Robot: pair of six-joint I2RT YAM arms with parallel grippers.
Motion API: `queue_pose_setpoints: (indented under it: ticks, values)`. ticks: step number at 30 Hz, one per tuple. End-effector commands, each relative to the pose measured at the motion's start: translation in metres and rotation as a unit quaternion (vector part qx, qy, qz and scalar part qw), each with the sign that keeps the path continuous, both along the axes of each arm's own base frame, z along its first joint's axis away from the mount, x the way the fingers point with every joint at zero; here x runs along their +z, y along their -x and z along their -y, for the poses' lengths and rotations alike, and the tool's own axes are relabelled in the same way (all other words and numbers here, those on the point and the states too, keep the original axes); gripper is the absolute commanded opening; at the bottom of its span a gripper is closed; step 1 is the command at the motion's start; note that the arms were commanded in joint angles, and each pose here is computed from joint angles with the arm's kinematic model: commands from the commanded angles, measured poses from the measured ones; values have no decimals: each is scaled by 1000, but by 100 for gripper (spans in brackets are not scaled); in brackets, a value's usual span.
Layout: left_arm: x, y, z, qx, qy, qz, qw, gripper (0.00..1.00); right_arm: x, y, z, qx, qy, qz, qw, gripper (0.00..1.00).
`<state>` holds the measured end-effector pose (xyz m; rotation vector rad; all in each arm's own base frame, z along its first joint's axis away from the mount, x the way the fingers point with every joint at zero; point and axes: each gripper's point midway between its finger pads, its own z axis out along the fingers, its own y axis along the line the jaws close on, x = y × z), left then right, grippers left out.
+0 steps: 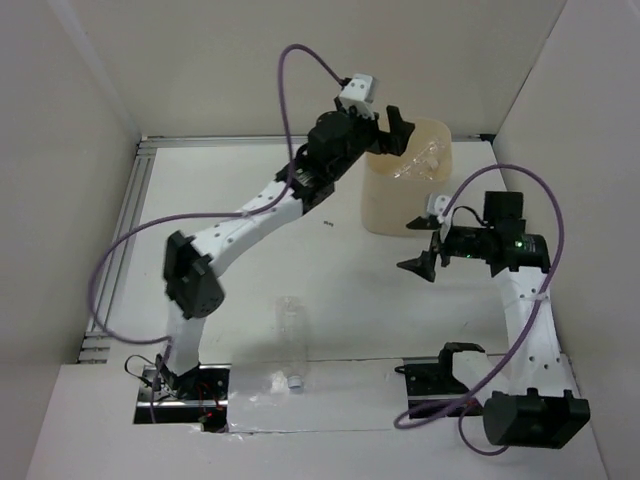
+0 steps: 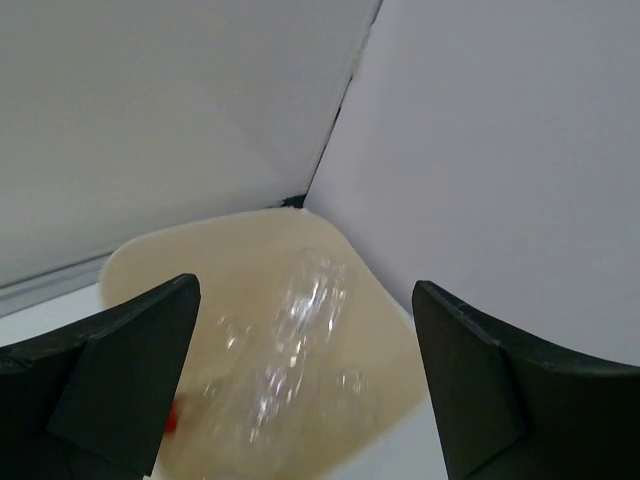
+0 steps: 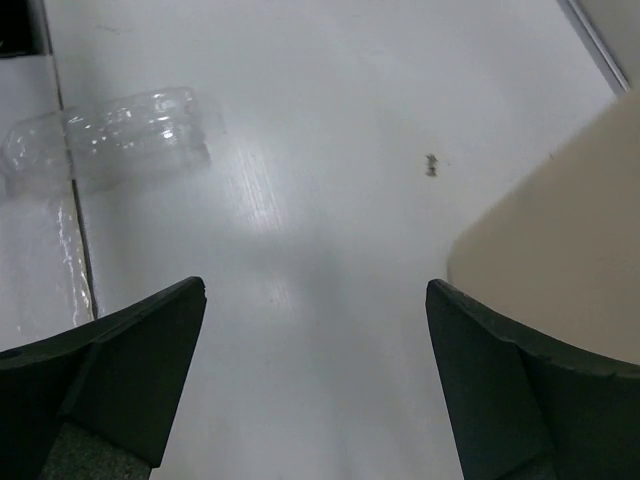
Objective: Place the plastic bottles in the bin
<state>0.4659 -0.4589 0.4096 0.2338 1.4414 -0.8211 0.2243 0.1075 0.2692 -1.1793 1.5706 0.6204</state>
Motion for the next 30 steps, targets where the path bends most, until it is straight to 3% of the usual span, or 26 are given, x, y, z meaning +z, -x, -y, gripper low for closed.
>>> queue_pose_setpoints:
  ticks: [1,2,3,5,6,8,9,11,13,16,18,19,23,25,30]
  values:
    - [102,82,-67,8,26,69,997,100,-14,11,-29,71,40,41,996,96]
    - [43,88,-74,34,-33,17,999,100,-18,18,-45,105,47,58,992,94]
    - [62,115,-108,55,-22,19,998,98,-18,23,-51,121,56,85,987,93]
    - [10,138,-140,85,-69,-54,992,97,-35,27,-63,162,82,121,976,91]
    - [-41,151,-157,114,-86,-118,983,95,-40,37,-77,215,96,163,958,91]
    - [-61,186,-204,139,-73,-176,972,95,-53,39,-90,259,117,199,938,96]
    - [-118,209,-223,158,-105,-248,950,95,-57,46,-105,302,123,229,917,97]
    - [-132,241,-258,170,-79,-281,941,97,-61,35,-123,312,149,285,894,99]
    - [-177,272,-281,186,-88,-341,917,100,-69,44,-157,358,168,334,856,99]
    - [-205,298,-307,208,-56,-392,894,100,-81,49,-194,400,194,392,806,99]
    - [-223,311,-321,222,-65,-419,878,100,-101,50,-214,433,218,387,784,99]
    - [-232,316,-323,222,-58,-434,871,100,-107,63,-226,462,222,404,758,99]
    - [-244,324,-331,237,-56,-455,857,100,-152,82,-240,534,250,400,701,99]
    - [-250,327,-344,262,-65,-460,846,100,-159,88,-244,549,254,402,687,99]
    - [-251,331,-377,355,-18,-477,804,100,-186,103,-263,568,261,424,655,99]
